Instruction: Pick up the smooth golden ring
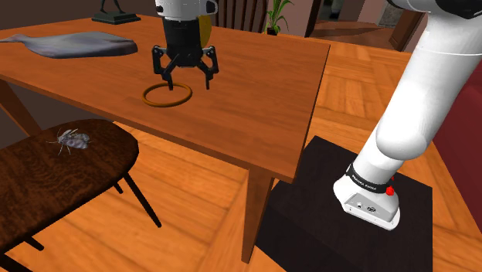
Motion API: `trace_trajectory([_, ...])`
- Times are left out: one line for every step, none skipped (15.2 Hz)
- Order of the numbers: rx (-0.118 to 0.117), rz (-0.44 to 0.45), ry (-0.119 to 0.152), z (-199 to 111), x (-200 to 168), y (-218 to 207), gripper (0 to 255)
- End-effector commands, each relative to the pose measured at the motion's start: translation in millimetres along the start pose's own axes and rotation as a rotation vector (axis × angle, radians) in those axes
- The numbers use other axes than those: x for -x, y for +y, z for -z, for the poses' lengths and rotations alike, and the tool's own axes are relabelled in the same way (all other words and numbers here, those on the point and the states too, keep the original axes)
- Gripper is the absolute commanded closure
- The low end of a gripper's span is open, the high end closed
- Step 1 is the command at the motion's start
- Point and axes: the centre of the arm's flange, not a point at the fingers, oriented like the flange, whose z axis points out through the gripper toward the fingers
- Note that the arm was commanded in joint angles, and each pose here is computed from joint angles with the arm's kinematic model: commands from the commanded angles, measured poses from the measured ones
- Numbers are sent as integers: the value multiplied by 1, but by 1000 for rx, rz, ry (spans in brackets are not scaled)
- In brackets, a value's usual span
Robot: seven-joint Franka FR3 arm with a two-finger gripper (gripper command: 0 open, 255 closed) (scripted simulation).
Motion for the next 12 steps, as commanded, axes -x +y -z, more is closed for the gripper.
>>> trace_trajectory([0,0,0,-4,1,0,0])
trace_trajectory([0,0,0,-4,2,-1,255])
trace_trajectory([0,0,0,-4,1,-1,255])
trace_trajectory([0,0,0,-4,1,-1,255])
trace_trajectory([0,0,0,-4,1,-1,255])
trace_trajectory([0,0,0,-4,1,-1,255])
trace_trajectory([0,0,0,-4,1,-1,255])
trace_trajectory([0,0,0,-4,1,-1,255])
trace_trajectory([0,0,0,-4,1,-1,255])
trace_trajectory([0,0,0,-4,1,-1,255])
trace_trajectory([0,0,0,-4,1,0,255])
trace_trajectory([0,0,0,2,1,0,255])
